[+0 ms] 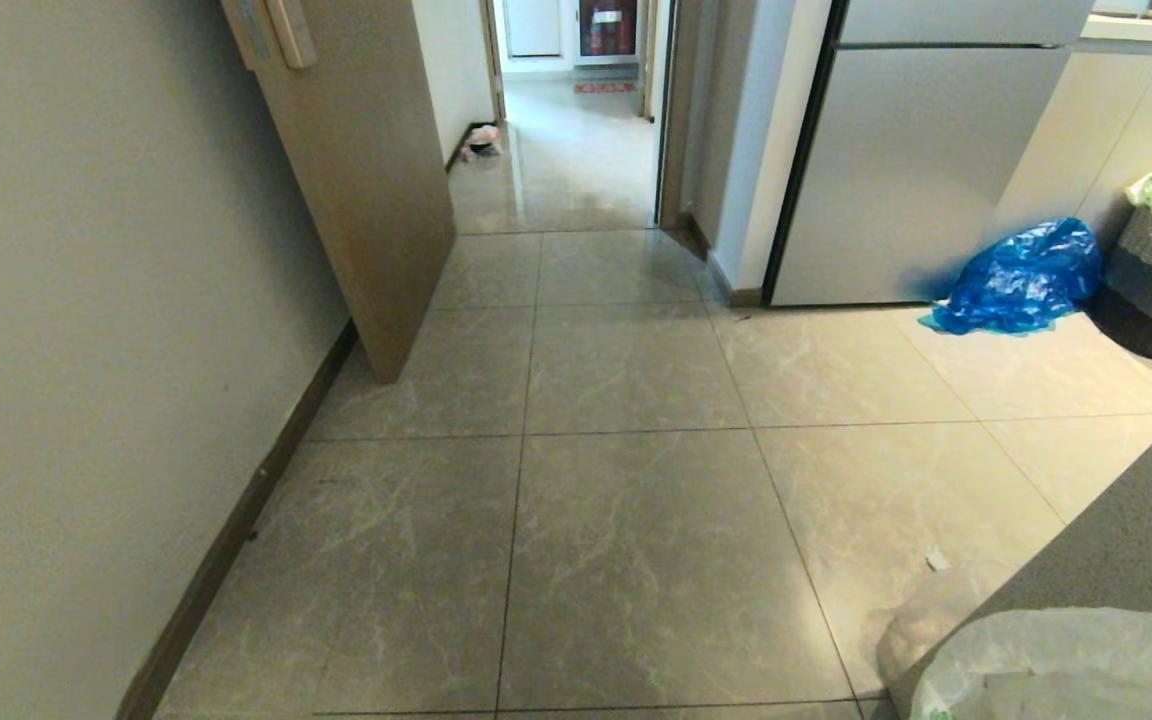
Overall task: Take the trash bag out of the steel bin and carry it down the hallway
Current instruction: Put the trash bag at the door
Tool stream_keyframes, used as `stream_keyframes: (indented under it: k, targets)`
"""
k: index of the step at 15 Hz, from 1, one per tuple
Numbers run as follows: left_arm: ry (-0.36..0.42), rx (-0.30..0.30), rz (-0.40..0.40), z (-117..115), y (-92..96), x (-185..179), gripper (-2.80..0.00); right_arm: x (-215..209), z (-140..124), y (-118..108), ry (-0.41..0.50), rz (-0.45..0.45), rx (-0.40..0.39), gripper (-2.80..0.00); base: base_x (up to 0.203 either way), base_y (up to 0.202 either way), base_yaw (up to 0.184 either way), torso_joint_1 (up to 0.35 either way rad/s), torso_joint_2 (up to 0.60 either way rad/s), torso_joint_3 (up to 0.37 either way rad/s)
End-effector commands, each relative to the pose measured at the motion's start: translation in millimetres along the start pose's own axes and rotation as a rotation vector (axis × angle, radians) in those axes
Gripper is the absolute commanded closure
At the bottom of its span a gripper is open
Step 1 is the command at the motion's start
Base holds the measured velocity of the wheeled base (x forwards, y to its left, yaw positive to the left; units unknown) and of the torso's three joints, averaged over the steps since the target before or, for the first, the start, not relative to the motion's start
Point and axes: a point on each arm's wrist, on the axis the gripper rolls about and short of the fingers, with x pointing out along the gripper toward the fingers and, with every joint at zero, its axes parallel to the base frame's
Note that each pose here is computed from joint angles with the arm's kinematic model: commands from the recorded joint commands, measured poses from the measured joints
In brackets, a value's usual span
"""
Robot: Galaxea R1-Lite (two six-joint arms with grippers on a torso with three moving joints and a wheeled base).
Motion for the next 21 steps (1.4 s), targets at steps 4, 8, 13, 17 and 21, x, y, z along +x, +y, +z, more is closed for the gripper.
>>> stream_keyframes:
  k: [4,8,13,17,21]
  targets:
    - [-0.001,0.0,0.0,0.0,0.0,0.0,0.0,0.1,0.0,0.0,0.001,0.0,0.0,0.0,0.185,0.0,-0.006,0.002,0.0,0.002]
    - [-0.001,0.0,0.001,0.0,0.0,0.0,0.0,0.1,0.0,0.0,0.001,0.0,0.0,0.0,0.178,0.0,-0.001,0.005,0.0,0.004]
    - [-0.001,0.0,0.0,0.0,0.0,0.0,0.0,0.1,0.0,0.0,0.001,0.0,0.0,0.0,0.181,0.0,-0.002,0.003,0.0,0.002]
    - [-0.001,0.0,0.0,0.0,0.0,0.0,0.0,0.1,0.0,0.0,0.001,0.0,0.0,0.0,0.183,0.0,-0.002,0.002,0.0,0.005]
    - [-0.001,0.0,0.001,0.0,0.0,0.0,0.0,0.1,0.0,0.0,0.001,0.0,0.0,0.0,0.185,0.0,0.0,0.003,0.0,0.003]
